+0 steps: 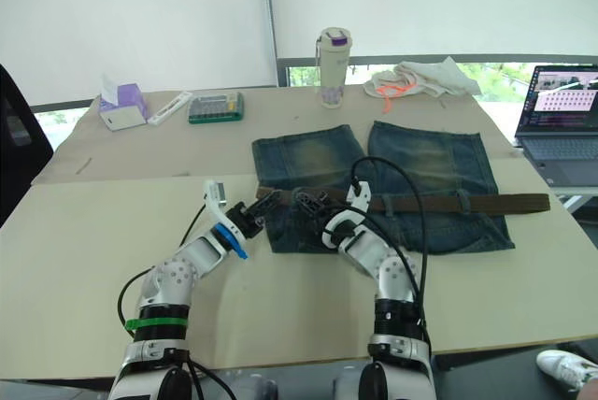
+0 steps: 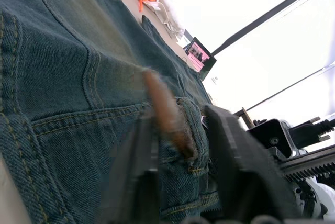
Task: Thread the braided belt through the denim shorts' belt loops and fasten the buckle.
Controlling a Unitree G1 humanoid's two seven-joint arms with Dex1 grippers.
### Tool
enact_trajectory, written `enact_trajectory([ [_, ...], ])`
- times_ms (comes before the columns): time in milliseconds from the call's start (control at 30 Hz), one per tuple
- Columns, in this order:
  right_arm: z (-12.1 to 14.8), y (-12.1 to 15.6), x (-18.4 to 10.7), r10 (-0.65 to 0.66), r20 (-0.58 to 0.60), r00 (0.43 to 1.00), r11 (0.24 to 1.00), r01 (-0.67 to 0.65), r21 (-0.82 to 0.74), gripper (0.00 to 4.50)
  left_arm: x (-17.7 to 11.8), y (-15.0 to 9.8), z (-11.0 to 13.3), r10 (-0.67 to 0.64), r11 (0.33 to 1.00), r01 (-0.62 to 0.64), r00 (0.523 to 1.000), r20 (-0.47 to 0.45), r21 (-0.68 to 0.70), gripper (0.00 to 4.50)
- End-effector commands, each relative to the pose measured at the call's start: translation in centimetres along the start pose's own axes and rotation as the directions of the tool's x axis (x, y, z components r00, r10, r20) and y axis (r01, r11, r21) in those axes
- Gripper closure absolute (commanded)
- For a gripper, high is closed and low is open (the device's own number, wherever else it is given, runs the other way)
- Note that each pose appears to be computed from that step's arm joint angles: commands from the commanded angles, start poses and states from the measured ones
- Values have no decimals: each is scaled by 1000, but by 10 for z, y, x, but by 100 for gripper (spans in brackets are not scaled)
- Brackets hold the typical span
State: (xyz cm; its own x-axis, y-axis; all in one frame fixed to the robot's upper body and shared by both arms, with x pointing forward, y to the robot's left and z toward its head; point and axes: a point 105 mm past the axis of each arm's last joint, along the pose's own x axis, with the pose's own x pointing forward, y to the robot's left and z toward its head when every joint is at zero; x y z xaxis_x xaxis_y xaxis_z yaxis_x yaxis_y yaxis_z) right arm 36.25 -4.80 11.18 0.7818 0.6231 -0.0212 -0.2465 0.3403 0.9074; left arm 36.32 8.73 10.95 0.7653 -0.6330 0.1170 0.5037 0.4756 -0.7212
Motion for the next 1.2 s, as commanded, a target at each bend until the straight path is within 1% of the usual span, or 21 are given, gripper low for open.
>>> enact_trajectory([
  [33,0,16,1,68,16,998,997,-68,-26,312,3,-9,12,-31,999,30,999,39,35,450],
  [133,0,19,-6,88,-1,996,995,-88,-55,203,3,-7,12,-17,999,15,999,37,48,450],
  [233,3,28,-28,138,-61,988,965,-148,-217,103,1,1,19,21,996,-25,998,51,84,450],
  [300,10,33,-46,156,-93,983,914,-179,-365,31,-3,9,26,60,989,-67,997,57,129,450],
  [333,20,34,-58,165,-98,981,876,-191,-443,2,-7,16,28,92,975,-97,995,36,198,450],
  [367,26,36,-67,172,-104,980,848,-201,-491,2,-9,20,29,113,962,-115,993,21,247,450],
  [433,53,33,-87,156,-67,985,779,-165,-606,2,-18,33,33,183,908,-161,983,-20,387,450],
  [500,96,2,-117,-22,0,1000,658,14,-753,2,-30,43,48,237,855,-203,971,-13,477,450],
  [533,109,-12,-129,-98,18,995,601,74,-796,2,-33,46,53,250,839,-213,968,-7,500,450],
  [567,117,-20,-137,-142,26,989,560,102,-822,2,-35,48,56,257,829,-218,966,-4,514,450],
  [633,143,-36,-154,-226,100,969,491,202,-847,2,-42,53,64,286,796,-238,958,1,557,450],
  [700,167,-46,-169,-279,179,943,436,291,-852,2,-50,61,73,323,759,-273,946,21,591,450],
  [733,175,-50,-175,-305,208,929,401,323,-857,2,-53,66,78,344,742,-297,938,39,600,450],
  [767,184,-56,-183,-340,232,911,354,352,-866,2,-61,75,89,391,705,-356,916,83,614,450],
  [800,190,-59,-189,-360,238,902,327,361,-873,2,-67,82,98,431,671,-405,894,118,620,450],
  [867,198,-61,-195,-377,250,892,293,371,-881,2,-80,98,113,519,594,-509,834,187,623,450],
  [933,207,-58,-198,-369,274,888,278,386,-880,2,-93,110,126,586,507,-588,771,249,630,450],
  [967,209,-58,-199,-366,281,887,273,391,-879,2,-96,113,130,602,481,-608,753,267,632,450],
  [1000,214,-56,-200,-365,292,884,263,399,-878,2,-105,119,138,631,408,-639,714,304,652,450],
  [1067,221,-55,-202,-372,299,879,253,406,-878,2,-118,126,151,660,327,-688,657,365,648,450],
  [1200,224,-64,-201,-431,280,858,242,409,-880,2,-126,128,164,668,255,-727,609,427,638,450],
])
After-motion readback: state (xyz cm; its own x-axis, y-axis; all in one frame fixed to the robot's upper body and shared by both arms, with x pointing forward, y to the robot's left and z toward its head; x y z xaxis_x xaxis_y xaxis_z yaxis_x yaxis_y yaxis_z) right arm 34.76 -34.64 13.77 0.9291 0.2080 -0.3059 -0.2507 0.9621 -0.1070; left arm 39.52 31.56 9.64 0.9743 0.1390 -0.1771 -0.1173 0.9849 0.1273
